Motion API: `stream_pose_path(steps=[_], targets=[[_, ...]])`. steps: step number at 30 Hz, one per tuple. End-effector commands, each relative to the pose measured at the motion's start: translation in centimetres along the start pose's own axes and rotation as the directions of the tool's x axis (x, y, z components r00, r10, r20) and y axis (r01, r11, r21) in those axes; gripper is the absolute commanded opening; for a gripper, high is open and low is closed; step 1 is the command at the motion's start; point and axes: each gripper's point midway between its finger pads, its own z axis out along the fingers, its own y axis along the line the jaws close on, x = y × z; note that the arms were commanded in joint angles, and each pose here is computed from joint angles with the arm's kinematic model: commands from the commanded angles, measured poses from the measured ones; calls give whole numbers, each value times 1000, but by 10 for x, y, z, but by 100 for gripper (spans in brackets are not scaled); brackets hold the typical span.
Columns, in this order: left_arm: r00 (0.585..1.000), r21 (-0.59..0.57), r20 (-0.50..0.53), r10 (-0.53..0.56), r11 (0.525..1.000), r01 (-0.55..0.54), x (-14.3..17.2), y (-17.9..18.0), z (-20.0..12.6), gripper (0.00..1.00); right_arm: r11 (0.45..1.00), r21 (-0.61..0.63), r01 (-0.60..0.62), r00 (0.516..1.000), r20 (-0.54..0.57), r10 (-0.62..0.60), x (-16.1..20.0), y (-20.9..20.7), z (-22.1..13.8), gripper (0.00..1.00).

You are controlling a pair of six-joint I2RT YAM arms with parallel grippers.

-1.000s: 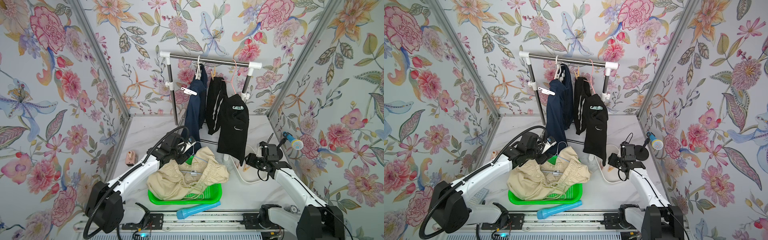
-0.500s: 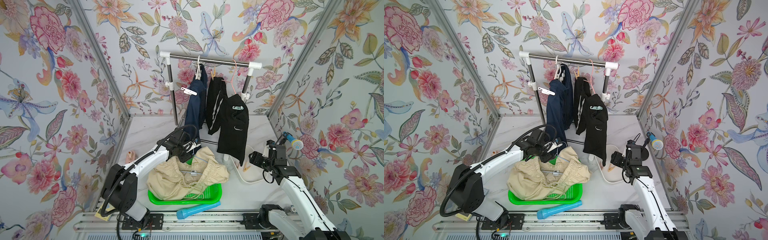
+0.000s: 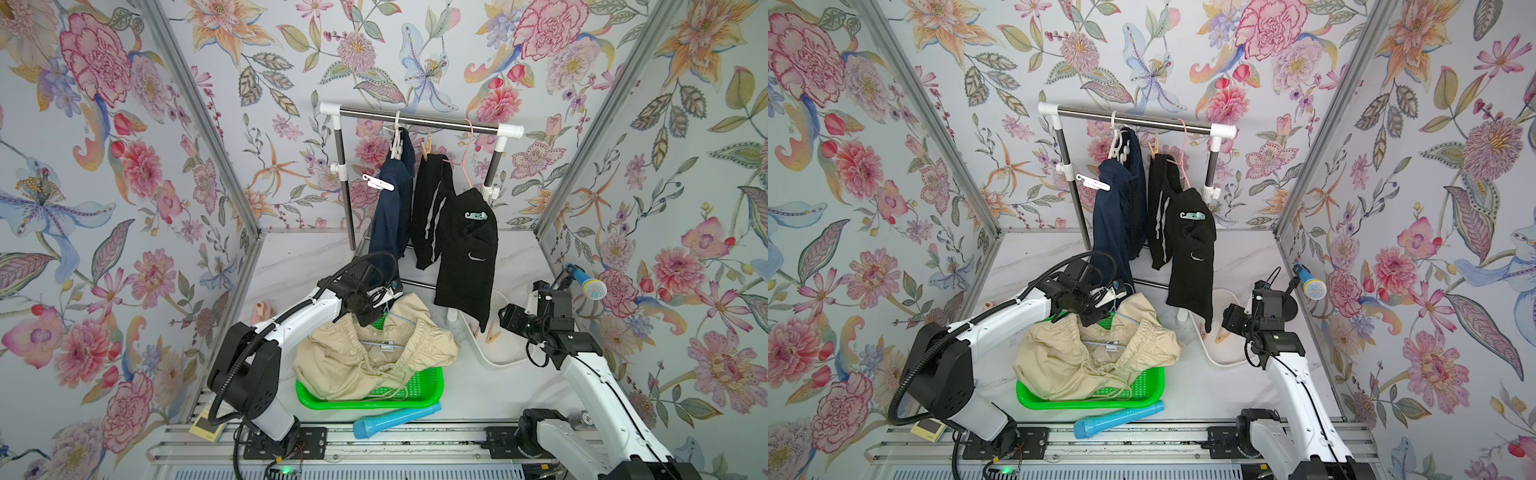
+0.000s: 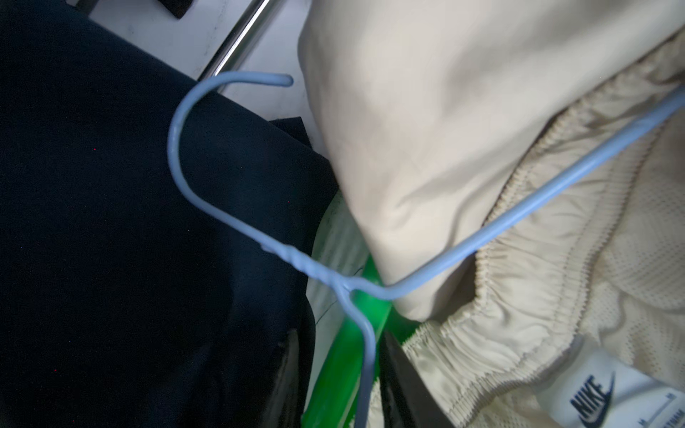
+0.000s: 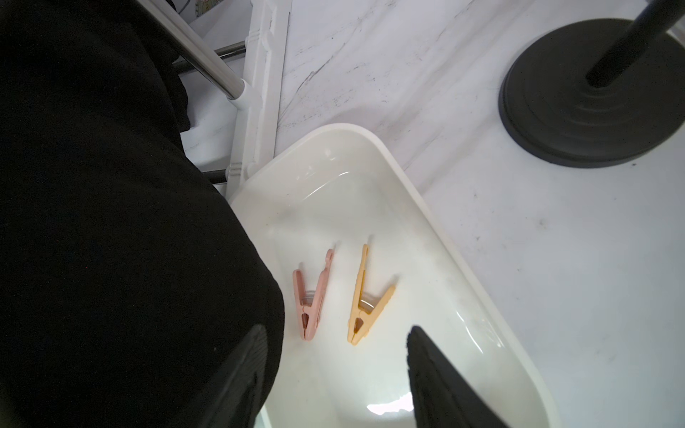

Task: Remove the clothespins securing shorts to the hanger
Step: Pick up the hanger from the basket.

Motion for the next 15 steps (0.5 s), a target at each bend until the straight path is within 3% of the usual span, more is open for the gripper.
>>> stream_pose_path(steps=[1, 15], targets=[[999, -13, 50, 19, 1000, -18, -17, 2, -18, 33, 1000, 6, 13, 1000, 9, -13, -3, 0, -5, 62], [997, -4, 61, 37, 999, -37, -23, 2, -29, 10, 1000, -9, 7, 1000, 6, -7, 1, 1, -6, 60]])
